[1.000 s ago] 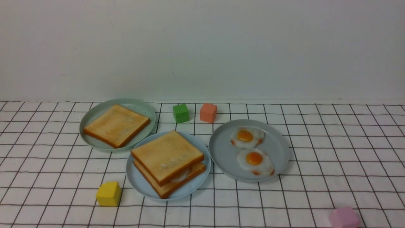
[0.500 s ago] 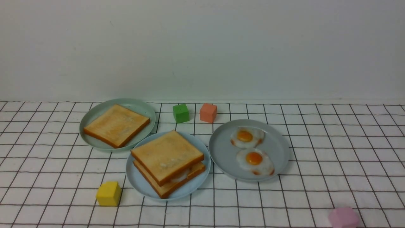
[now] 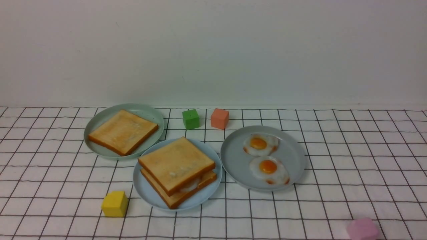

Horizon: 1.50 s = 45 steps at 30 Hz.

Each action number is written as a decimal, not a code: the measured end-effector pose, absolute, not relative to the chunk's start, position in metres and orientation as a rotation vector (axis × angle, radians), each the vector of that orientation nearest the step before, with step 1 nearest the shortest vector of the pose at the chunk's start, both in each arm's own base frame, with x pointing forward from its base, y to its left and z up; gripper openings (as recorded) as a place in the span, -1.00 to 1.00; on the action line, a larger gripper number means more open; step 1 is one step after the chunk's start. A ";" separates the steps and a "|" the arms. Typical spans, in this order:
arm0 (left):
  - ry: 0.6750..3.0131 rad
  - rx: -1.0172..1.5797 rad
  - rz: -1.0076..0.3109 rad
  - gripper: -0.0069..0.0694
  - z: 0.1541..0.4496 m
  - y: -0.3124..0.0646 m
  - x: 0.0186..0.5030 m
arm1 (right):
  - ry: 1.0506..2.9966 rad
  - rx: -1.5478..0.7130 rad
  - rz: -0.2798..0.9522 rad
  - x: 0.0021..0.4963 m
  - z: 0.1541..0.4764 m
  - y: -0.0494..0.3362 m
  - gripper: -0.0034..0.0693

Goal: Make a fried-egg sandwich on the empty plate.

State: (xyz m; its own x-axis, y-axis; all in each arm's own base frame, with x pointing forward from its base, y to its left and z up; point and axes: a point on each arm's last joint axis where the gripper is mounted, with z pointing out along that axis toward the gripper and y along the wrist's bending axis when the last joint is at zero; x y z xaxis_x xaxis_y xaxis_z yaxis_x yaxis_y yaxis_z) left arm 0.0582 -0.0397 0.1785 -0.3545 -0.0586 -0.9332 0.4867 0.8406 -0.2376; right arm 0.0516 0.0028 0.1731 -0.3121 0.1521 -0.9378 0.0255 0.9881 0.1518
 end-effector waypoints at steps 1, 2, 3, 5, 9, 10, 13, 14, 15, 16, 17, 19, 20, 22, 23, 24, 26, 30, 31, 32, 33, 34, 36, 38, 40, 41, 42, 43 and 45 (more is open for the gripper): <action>1.857 0.323 -0.585 -0.85 0.178 -0.040 0.058 | 1.886 0.128 0.126 0.052 0.173 0.003 -0.92; 1.858 0.323 -0.585 -0.85 0.178 -0.040 0.058 | 1.886 0.128 0.126 0.052 0.173 0.003 -0.92; 1.858 0.323 -0.585 -0.85 0.178 -0.040 0.058 | 1.886 0.129 0.127 0.052 0.173 0.003 -0.92; 1.858 0.323 -0.585 -0.84 0.178 -0.040 0.058 | 1.886 0.129 0.127 0.052 0.173 0.003 -0.92; 1.858 0.323 -0.585 -0.83 0.178 -0.040 0.058 | 1.886 0.129 0.127 0.052 0.173 0.003 -0.91; 1.858 0.323 -0.585 -0.83 0.178 -0.040 0.058 | 1.886 0.129 0.127 0.052 0.173 0.003 -0.91; 1.857 0.322 -0.585 -0.82 0.178 -0.040 0.058 | 1.886 0.129 0.127 0.052 0.173 0.003 -0.91; 1.857 0.322 -0.585 -0.82 0.178 -0.040 0.058 | 1.886 0.129 0.127 0.052 0.173 0.003 -0.91; 1.856 0.322 -0.585 -0.82 0.179 -0.040 0.058 | 1.886 0.129 0.128 0.052 0.173 0.003 -0.90; 1.852 0.321 -0.585 -0.82 0.179 -0.040 0.058 | 1.885 0.129 0.128 0.052 0.173 0.003 -0.90; 1.850 0.320 -0.586 -0.81 0.179 -0.040 0.058 | 1.885 0.129 0.128 0.052 0.173 0.003 -0.90; 1.811 0.306 -0.574 -0.81 0.182 -0.039 0.060 | 1.883 0.129 0.128 0.052 0.173 0.003 -0.90; 1.768 0.285 -0.556 -0.81 0.186 -0.037 0.061 | 1.884 0.131 0.130 0.052 0.173 0.003 -0.90; 1.676 0.201 -0.496 -0.81 0.193 -0.030 0.062 | 1.883 0.131 0.130 0.052 0.173 0.003 -0.90; 1.662 0.170 -0.479 -0.81 0.194 -0.027 0.062 | 1.883 0.131 0.130 0.052 0.173 0.003 -0.89; 1.641 0.108 -0.453 -0.82 0.196 -0.023 0.061 | 1.883 0.131 0.130 0.052 0.173 0.003 -0.89; 1.608 -0.034 -0.404 -0.85 0.197 -0.014 0.059 | 1.883 0.131 0.130 0.052 0.173 0.003 -0.89; 1.649 -0.209 -0.314 -0.85 0.190 -0.005 0.057 | 1.882 0.131 0.130 0.052 0.173 0.003 -0.89; 1.722 -0.256 -0.275 -0.85 0.182 -0.003 0.056 | 1.882 0.131 0.130 0.052 0.173 0.003 -0.89; 1.782 -0.268 -0.251 -0.85 0.177 -0.002 0.055 | 1.882 0.131 0.130 0.052 0.173 0.003 -0.88; 1.820 -0.274 -0.242 -0.85 0.173 -0.002 0.054 | 1.882 0.131 0.130 0.052 0.173 0.003 -0.88; 1.850 -0.280 -0.236 -0.85 0.171 -0.002 0.053 | 1.881 0.131 0.130 0.052 0.173 0.003 -0.88; 1.870 -0.283 -0.233 -0.85 0.169 -0.002 0.052 | 1.881 0.131 0.130 0.052 0.173 0.003 -0.87; 1.874 -0.286 -0.234 -0.85 0.169 -0.002 0.052 | 1.881 0.131 0.130 0.052 0.173 0.003 -0.87; 1.874 -0.286 -0.234 -0.85 0.169 -0.002 0.052 | 1.881 0.131 0.130 0.052 0.173 0.003 -0.86; 1.874 -0.286 -0.234 -0.85 0.169 -0.002 0.052 | 1.881 0.131 0.130 0.052 0.173 0.003 -0.86; 1.874 -0.286 -0.234 -0.85 0.169 -0.002 0.052 | 1.881 0.131 0.130 0.052 0.173 0.003 -0.86; 1.874 -0.286 -0.234 -0.85 0.169 -0.002 0.052 | 1.881 0.131 0.130 0.052 0.173 0.003 -0.85; 1.873 -0.287 -0.235 -0.85 0.169 -0.002 0.052 | 1.881 0.131 0.130 0.052 0.173 0.003 -0.85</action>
State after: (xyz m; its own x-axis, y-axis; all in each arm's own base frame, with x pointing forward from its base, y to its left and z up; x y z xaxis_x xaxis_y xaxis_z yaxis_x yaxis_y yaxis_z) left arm 0.0524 -0.0018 0.1687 -0.3025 -0.3123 -0.9006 -0.0804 0.9498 -0.3023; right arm 0.0518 0.0029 0.1733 -0.3076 0.1558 -0.9387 0.0251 0.9875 0.1557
